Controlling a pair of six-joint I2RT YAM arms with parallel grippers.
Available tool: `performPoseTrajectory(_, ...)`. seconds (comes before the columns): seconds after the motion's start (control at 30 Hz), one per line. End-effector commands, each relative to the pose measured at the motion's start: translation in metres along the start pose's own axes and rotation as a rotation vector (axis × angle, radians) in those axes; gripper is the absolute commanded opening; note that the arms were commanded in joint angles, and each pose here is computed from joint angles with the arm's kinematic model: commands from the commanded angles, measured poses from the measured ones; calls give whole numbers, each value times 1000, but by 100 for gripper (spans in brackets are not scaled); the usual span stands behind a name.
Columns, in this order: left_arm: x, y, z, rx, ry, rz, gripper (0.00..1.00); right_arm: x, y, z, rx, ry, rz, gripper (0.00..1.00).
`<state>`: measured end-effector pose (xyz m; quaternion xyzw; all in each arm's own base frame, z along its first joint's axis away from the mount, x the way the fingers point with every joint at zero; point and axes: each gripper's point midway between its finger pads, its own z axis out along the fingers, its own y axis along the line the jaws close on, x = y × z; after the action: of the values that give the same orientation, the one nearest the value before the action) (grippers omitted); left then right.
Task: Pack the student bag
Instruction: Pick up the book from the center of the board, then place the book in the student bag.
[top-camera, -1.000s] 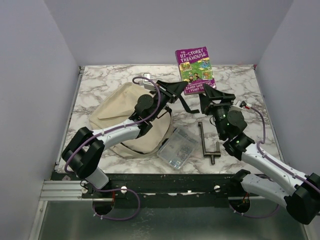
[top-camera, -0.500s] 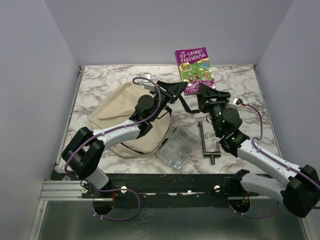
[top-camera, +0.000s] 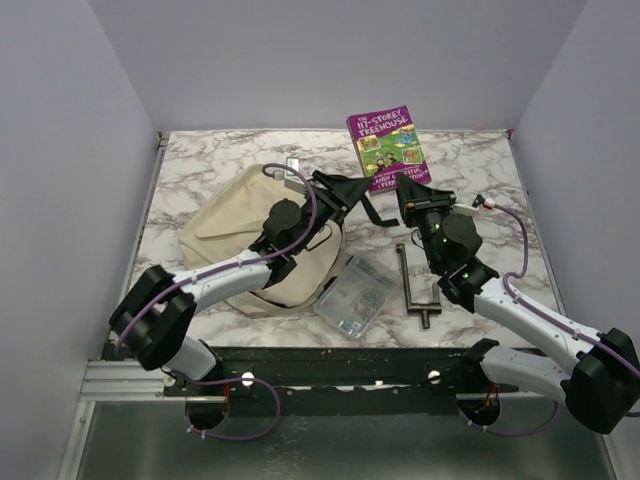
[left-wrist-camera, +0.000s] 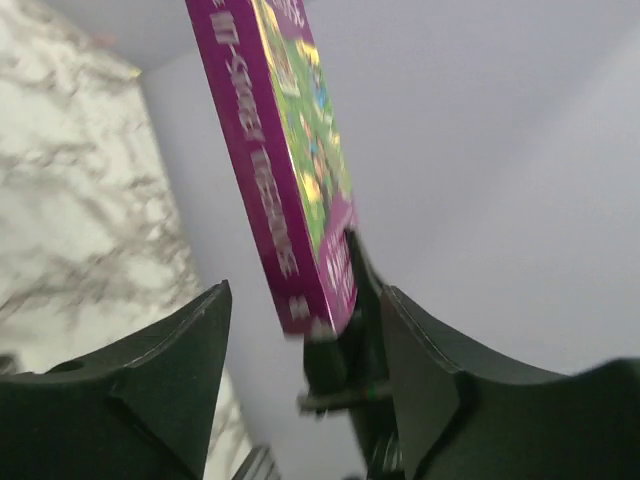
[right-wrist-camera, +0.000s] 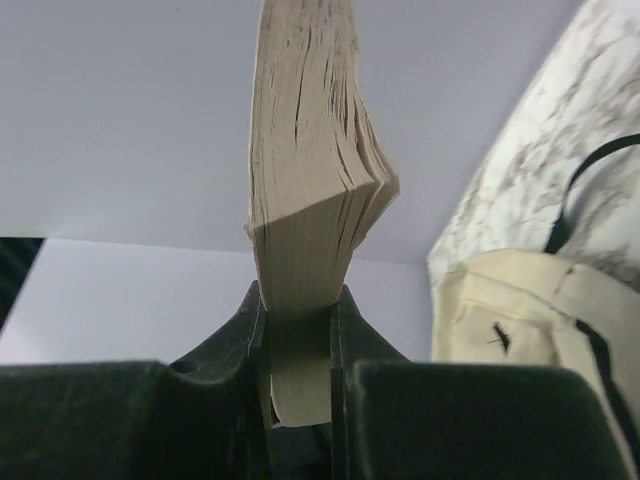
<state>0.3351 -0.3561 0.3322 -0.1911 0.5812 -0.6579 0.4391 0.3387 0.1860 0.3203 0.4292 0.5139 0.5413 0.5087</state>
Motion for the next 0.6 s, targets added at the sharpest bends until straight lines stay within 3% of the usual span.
performPoseTrajectory(0.0,20,17,-59,-116,220,276,68,-24,21,5,13,-85,-133,0)
performPoseTrajectory(0.07,16,42,-86,-268,316,483,73,-28,15,14,48,-21,-219,0)
performPoseTrajectory(0.2,11,76,-137,-446,534,797,73,-42,22,10,86,57,-413,0)
performPoseTrajectory(0.33,19,111,-176,-557,684,893,70,-46,38,-10,150,162,-673,0)
performPoseTrajectory(0.43,24,133,-183,-607,741,984,52,-39,29,-27,221,309,-819,0)
performPoseTrajectory(0.57,36,160,-182,-689,816,1007,59,-20,0,-59,275,533,-876,0)
